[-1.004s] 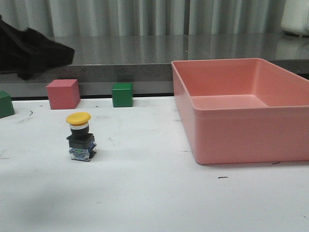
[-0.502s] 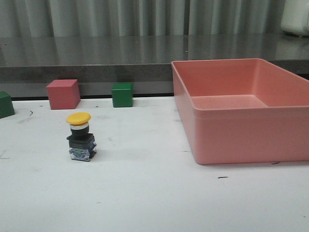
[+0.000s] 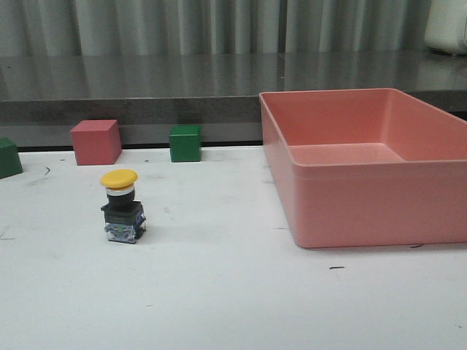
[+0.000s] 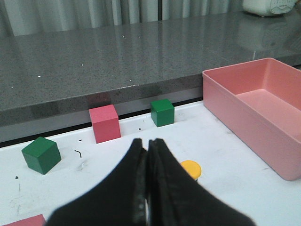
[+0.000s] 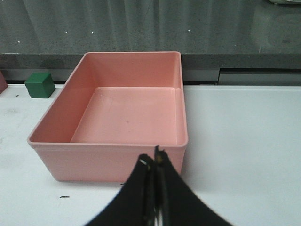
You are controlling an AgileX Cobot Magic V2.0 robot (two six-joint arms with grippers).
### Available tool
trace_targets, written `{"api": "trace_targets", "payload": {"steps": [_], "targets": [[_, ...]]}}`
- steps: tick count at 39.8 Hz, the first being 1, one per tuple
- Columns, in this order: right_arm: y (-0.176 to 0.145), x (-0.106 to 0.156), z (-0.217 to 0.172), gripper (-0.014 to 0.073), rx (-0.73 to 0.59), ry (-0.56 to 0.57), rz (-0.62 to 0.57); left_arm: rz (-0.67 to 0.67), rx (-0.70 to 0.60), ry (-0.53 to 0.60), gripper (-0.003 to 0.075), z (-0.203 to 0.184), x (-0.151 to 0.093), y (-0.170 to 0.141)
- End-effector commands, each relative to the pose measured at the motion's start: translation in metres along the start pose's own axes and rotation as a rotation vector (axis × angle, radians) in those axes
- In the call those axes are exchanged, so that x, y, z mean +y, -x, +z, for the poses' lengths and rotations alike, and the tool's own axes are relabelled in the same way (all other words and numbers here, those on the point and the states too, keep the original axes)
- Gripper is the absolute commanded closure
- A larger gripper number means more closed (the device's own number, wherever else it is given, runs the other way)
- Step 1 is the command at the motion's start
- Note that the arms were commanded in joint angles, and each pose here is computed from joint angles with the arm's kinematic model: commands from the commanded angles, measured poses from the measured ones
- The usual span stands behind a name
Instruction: Place and stand button with both arms
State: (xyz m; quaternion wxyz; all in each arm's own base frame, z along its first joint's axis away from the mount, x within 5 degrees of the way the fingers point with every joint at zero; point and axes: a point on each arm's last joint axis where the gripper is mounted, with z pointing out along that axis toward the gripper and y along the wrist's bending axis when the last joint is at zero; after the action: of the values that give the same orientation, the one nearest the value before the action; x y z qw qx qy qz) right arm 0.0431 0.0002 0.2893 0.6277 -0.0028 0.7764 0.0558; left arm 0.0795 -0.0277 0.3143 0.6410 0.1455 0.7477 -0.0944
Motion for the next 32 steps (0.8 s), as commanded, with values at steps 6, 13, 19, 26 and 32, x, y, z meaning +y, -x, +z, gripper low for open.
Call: {"api": "trace_targets", "payload": {"steps": [6, 13, 19, 26, 32], "targets": [[0.0151, 0.0013, -0.0024, 0.0656, -0.099, 0.006, -0.024, -0.020, -0.094, -0.010, 0.0741, -0.0022, -0.0005, 0.0148], [0.0151, 0.0013, -0.0024, 0.0656, -0.099, 0.006, -0.024, -0.020, -0.094, -0.010, 0.0741, -0.0022, -0.0005, 0.0148], [0.0151, 0.0013, -0.0024, 0.0656, -0.099, 0.006, -0.024, -0.020, -0.094, -0.010, 0.0740, -0.0022, -0.0005, 0.0148], [0.0151, 0.0013, -0.0024, 0.0656, -0.099, 0.006, -0.024, -0.029, -0.094, -0.012, 0.0741, -0.0022, -0.0007, 0.0148], [0.0151, 0.0013, -0.0024, 0.0656, -0.099, 0.006, -0.024, -0.087, -0.105, -0.026, 0.0740, -0.0046, -0.0019, 0.0081]]}}
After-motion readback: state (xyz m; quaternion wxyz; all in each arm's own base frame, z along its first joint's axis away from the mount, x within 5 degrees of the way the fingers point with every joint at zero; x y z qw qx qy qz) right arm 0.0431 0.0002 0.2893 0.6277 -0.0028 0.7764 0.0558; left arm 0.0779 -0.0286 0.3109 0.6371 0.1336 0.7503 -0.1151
